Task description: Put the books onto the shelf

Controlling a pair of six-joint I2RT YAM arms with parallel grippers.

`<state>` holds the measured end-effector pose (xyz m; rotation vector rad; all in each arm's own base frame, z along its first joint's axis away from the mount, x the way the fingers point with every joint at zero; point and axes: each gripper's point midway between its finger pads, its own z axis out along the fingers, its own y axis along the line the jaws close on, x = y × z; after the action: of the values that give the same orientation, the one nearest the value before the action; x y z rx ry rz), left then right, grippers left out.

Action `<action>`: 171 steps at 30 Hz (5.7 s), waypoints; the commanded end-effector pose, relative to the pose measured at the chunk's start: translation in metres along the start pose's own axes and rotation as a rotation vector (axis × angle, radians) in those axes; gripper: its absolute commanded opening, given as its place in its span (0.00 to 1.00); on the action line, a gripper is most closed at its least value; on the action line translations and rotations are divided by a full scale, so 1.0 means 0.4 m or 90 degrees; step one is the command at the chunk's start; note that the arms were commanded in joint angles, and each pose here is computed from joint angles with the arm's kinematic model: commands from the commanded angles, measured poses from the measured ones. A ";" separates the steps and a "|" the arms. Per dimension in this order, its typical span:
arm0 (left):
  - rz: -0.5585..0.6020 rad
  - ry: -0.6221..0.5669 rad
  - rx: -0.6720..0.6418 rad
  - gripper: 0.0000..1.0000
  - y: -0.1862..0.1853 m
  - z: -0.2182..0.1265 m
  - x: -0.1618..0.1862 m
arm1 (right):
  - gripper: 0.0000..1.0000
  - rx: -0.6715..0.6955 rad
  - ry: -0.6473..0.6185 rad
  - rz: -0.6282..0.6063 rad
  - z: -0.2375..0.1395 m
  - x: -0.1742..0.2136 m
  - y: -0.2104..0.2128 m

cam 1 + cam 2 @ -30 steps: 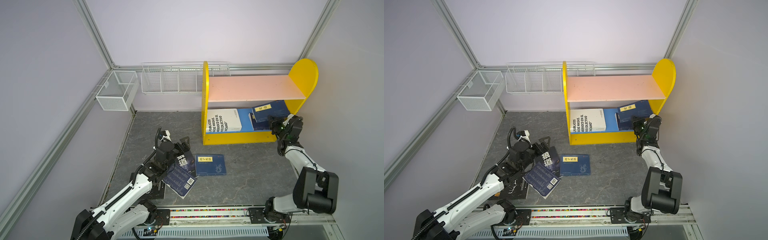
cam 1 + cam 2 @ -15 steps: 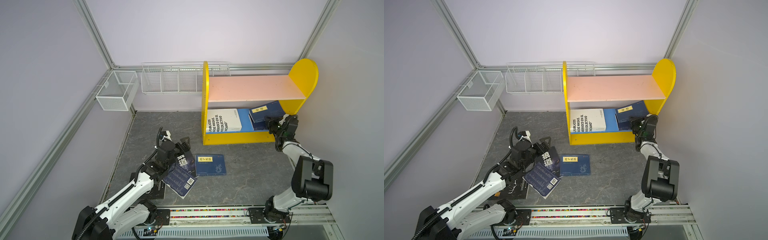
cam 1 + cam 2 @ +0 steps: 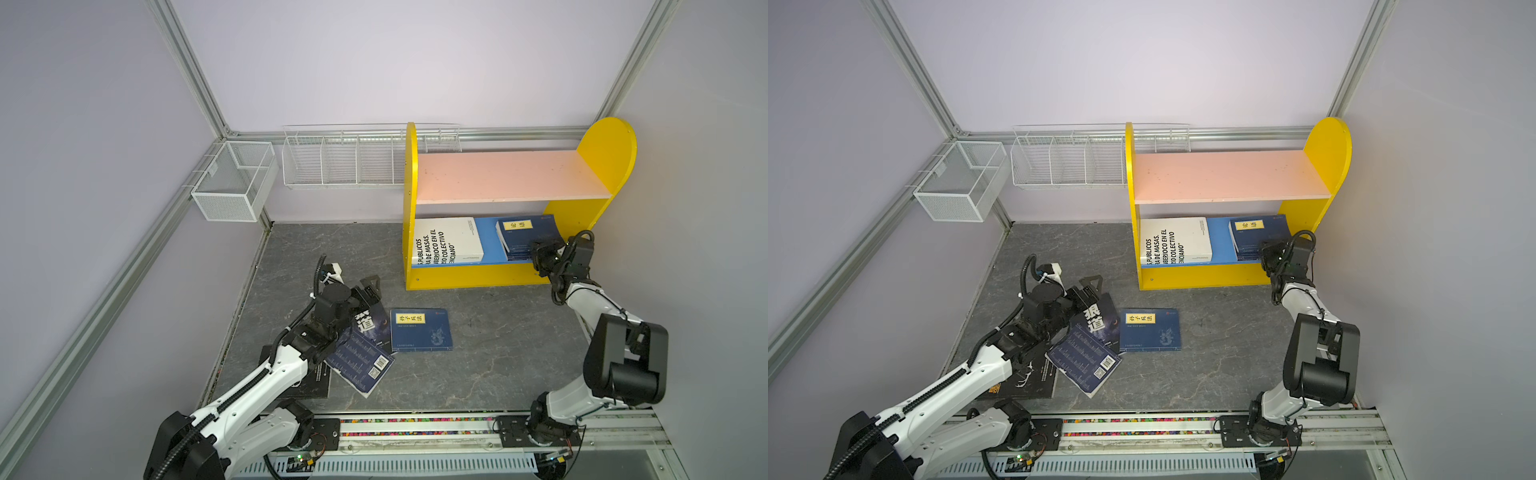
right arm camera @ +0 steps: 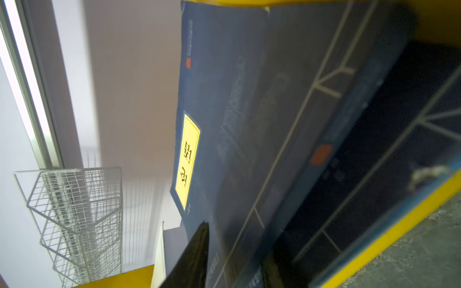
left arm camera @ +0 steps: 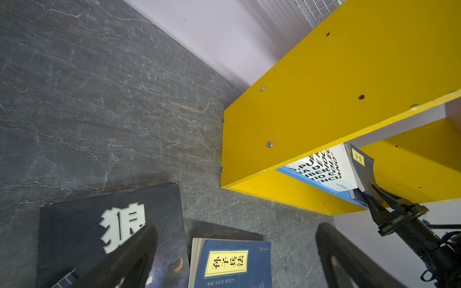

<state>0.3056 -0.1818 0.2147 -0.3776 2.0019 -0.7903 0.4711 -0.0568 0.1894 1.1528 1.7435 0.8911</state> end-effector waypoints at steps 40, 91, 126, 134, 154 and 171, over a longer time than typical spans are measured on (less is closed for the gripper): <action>-0.022 0.006 0.012 1.00 0.014 -0.004 0.018 | 0.54 0.100 -0.060 -0.066 -0.124 -0.035 0.024; 0.009 0.046 -0.014 1.00 0.043 -0.016 0.052 | 0.55 0.127 0.015 -0.219 -0.190 0.077 0.065; 0.025 0.388 -0.056 0.96 0.157 0.141 0.482 | 0.26 0.178 0.398 -0.481 -0.219 0.762 -0.311; -0.005 0.398 -0.020 0.93 0.139 0.145 0.503 | 0.19 0.225 0.450 -0.489 -0.177 0.835 -0.394; -0.012 0.259 0.149 0.73 -0.069 0.050 0.295 | 0.15 0.264 0.486 -0.477 -0.152 0.900 -0.441; -0.014 0.248 0.090 0.04 -0.036 0.057 0.284 | 0.48 0.189 0.457 -0.478 -0.170 0.872 -0.306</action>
<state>0.2576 -0.2588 0.1173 -0.1845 2.3456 -1.0557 0.3220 0.2412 0.0298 0.2537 2.5565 0.6863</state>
